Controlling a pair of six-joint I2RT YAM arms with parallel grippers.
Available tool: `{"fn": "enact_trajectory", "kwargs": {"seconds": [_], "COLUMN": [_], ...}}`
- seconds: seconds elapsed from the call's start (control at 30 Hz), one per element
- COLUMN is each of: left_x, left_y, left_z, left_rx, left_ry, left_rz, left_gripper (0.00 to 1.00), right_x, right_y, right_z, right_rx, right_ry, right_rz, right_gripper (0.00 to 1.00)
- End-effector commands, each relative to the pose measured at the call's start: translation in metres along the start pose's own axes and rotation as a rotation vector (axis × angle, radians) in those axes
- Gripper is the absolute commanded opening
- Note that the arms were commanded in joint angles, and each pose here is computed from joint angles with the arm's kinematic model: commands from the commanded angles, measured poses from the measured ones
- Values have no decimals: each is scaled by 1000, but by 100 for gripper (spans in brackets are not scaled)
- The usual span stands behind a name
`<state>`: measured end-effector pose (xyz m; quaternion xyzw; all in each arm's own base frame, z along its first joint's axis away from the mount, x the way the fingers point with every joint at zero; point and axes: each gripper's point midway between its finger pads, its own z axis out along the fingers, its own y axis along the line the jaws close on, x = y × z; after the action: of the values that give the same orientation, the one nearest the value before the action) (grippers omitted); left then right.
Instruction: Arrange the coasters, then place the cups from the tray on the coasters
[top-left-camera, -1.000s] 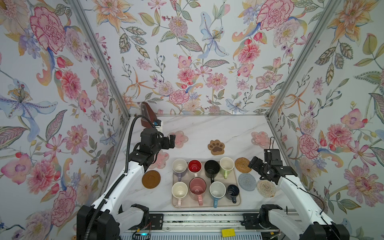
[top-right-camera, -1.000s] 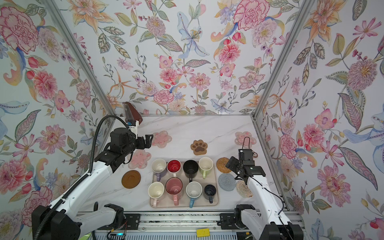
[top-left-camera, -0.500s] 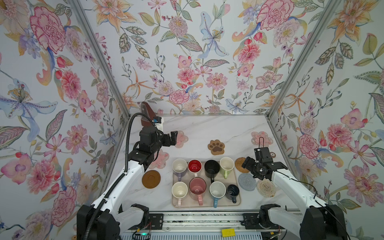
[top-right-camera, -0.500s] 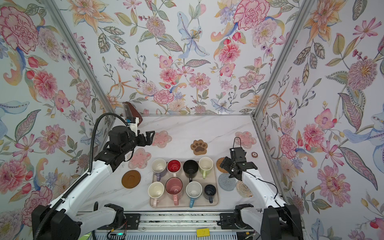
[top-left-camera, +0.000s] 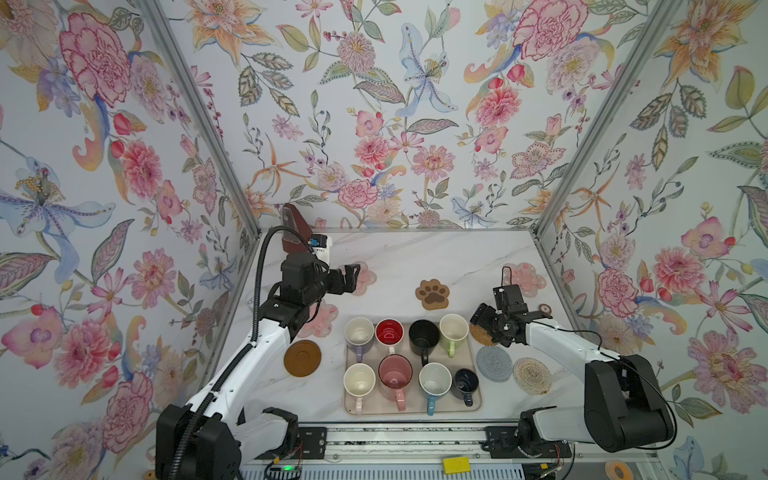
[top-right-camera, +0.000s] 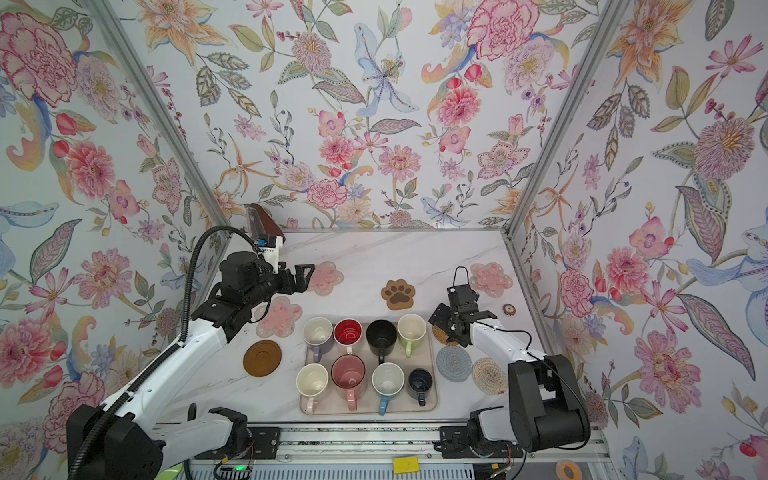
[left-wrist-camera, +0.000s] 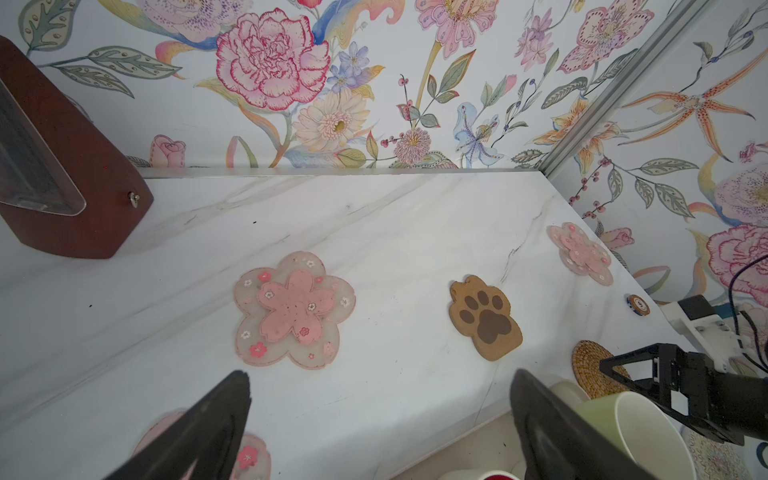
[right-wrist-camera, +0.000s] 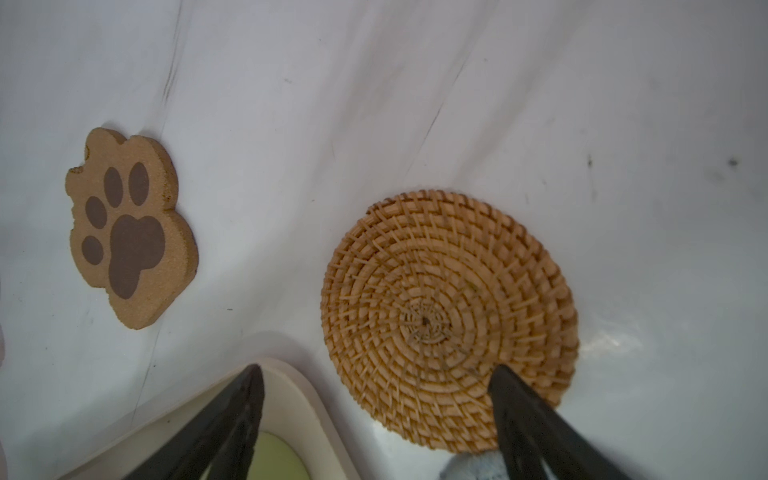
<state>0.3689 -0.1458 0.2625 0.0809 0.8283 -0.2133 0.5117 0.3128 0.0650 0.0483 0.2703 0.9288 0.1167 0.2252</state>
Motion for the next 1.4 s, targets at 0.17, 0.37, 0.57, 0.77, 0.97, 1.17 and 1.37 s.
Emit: {"fn": "enact_trajectory", "kwargs": {"seconds": [0.17,0.37,0.57,0.77,0.97,1.17,1.37], "left_x": [10,15,14,8,7,11,16], "left_y": [-20,-33,-36,-40,-51,-61,-58], "left_z": [2,4,5,7,15,21,23], "left_rx": [85,118,125,139,171,184,177], "left_ry": [33,45,46,41,60,82,72], "left_rz": [52,75,64,52,47,71,62], "left_gripper": [99,99,99,99,99,99,99], "right_x": [-4,-17,-42,-70,-92,-113,-131], "right_y": [1,5,10,19,27,31,24], "right_z": [19,32,47,68,92,101,109], "right_rx": [17,41,47,42,37,35,51], "right_ry": [-11,-23,-50,-55,-49,-68,-73], "right_rz": [26,18,14,2,-4,-2,4], "right_gripper": [87,87,87,87,87,87,87]}}
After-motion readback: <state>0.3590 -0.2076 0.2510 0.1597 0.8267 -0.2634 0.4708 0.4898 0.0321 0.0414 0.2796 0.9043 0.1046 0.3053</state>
